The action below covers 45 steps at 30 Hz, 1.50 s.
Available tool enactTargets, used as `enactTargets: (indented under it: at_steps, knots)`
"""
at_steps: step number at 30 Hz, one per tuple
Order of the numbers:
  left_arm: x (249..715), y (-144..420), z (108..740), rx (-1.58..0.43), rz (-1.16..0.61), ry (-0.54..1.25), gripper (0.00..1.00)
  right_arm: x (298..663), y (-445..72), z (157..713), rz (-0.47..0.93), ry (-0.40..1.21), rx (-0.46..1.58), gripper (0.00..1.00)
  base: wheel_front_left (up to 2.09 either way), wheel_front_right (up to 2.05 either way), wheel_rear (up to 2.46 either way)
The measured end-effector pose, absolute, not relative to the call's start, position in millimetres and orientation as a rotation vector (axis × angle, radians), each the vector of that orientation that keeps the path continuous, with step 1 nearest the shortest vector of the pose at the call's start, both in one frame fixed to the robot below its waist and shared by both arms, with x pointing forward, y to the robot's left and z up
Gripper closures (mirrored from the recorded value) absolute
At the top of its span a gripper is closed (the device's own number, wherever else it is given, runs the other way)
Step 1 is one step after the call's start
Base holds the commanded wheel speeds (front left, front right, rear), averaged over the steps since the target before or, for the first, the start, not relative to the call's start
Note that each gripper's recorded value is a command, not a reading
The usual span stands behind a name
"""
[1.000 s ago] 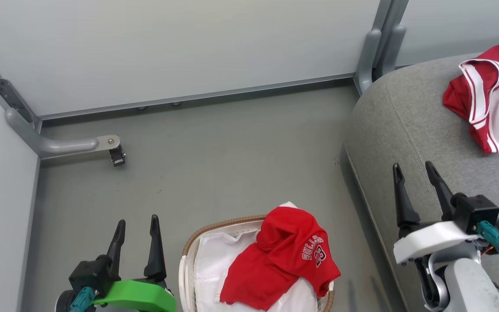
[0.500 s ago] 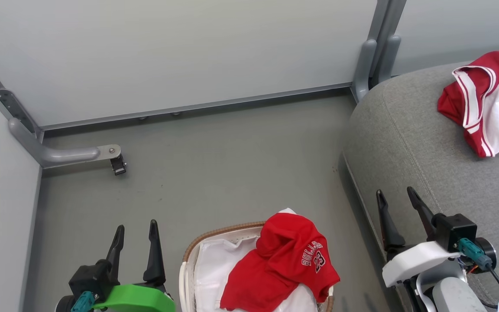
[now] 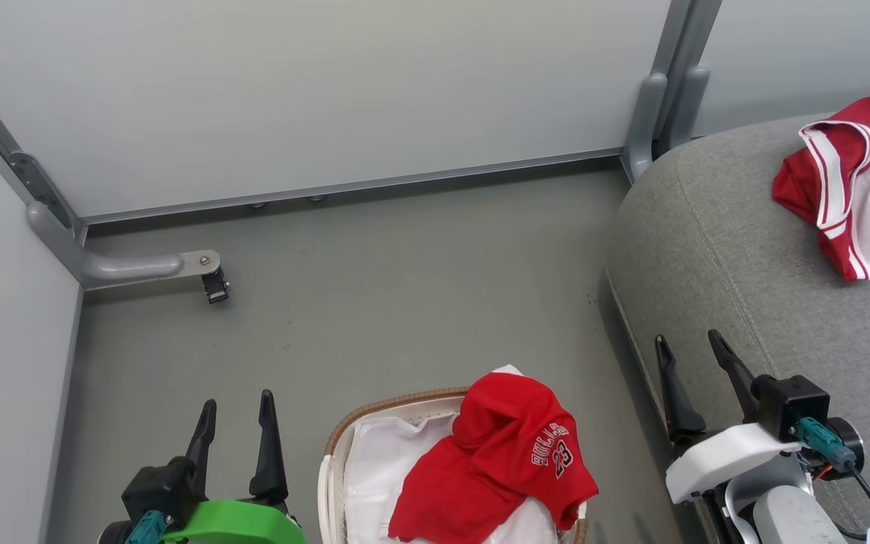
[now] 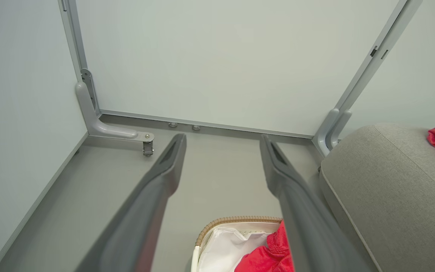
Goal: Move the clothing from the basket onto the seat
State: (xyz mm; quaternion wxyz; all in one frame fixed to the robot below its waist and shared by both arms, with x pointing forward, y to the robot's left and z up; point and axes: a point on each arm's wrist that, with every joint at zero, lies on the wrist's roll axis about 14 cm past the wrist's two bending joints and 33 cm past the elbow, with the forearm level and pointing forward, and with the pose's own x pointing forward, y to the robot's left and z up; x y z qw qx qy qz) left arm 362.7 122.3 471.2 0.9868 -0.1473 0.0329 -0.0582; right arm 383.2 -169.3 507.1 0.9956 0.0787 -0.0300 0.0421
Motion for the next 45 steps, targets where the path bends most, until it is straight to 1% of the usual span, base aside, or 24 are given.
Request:
enactTargets:
  at_steps: [13, 33, 36, 39, 45]
  knots:
    - [354.6, 131.8, 470.7, -0.291, -0.089, 0.064, 0.00, 385.0, -157.8, 508.7, 0.118, -0.062, 0.160, 0.00, 0.00, 0.00, 0.00]
    - [352.4, 133.4, 466.1, -0.283, -0.085, 0.076, 0.00, 387.0, -154.9, 506.0, 0.125, -0.055, 0.162, 0.00, 0.00, 0.00, 0.00]
    - [357.7, 125.0, 463.8, -0.266, -0.119, 0.085, 0.00, 393.0, -157.2, 507.3, 0.119, -0.061, 0.159, 0.00, 0.00, 0.00, 0.00]
    - [374.4, 109.0, 470.3, -0.237, -0.185, 0.067, 0.00, 404.3, -160.5, 513.0, 0.112, -0.081, 0.151, 0.00, 0.00, 0.00, 0.00]
    - [417.6, 50.4, 456.8, -0.135, -0.413, 0.109, 0.00, 443.6, -181.1, 531.4, 0.059, -0.155, 0.114, 0.00, 0.00, 0.00, 0.00]
